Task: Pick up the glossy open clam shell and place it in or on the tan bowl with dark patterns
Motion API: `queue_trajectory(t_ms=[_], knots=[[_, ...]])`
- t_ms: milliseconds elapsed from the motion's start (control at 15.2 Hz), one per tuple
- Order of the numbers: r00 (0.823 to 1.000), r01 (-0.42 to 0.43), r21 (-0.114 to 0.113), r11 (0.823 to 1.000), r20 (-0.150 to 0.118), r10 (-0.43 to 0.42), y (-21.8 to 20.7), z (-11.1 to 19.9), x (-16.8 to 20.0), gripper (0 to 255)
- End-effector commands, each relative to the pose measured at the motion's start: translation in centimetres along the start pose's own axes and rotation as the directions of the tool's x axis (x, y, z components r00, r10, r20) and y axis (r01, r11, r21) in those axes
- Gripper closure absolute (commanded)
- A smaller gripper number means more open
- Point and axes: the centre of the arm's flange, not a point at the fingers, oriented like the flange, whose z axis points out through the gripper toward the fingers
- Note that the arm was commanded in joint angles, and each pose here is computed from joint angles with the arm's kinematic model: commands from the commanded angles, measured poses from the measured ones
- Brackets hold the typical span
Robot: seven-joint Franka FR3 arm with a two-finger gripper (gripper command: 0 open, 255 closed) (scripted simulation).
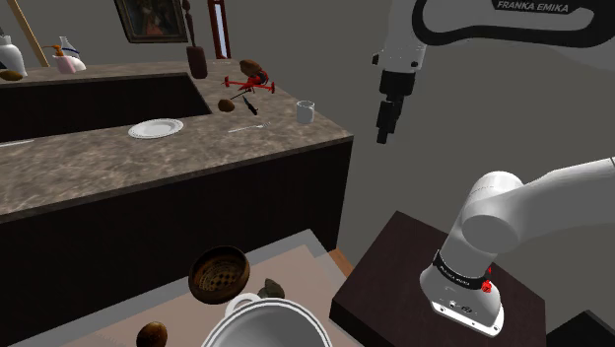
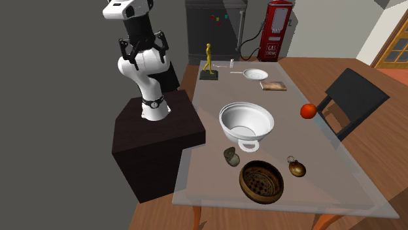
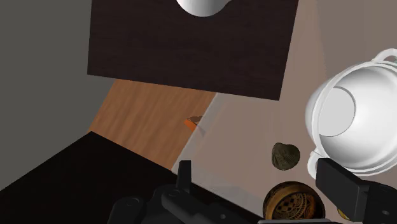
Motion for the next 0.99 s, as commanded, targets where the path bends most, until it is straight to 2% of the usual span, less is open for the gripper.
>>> queue_trajectory(t_ms=[0, 924], knots=[[1.0, 0.0, 0.0, 1.0, 0.0, 0.0, 0.0, 0.0, 0.0, 0], [0.999, -0.043, 0.052, 0.998, -0.029, 0.044, -6.8, 16.1, 4.8, 0]])
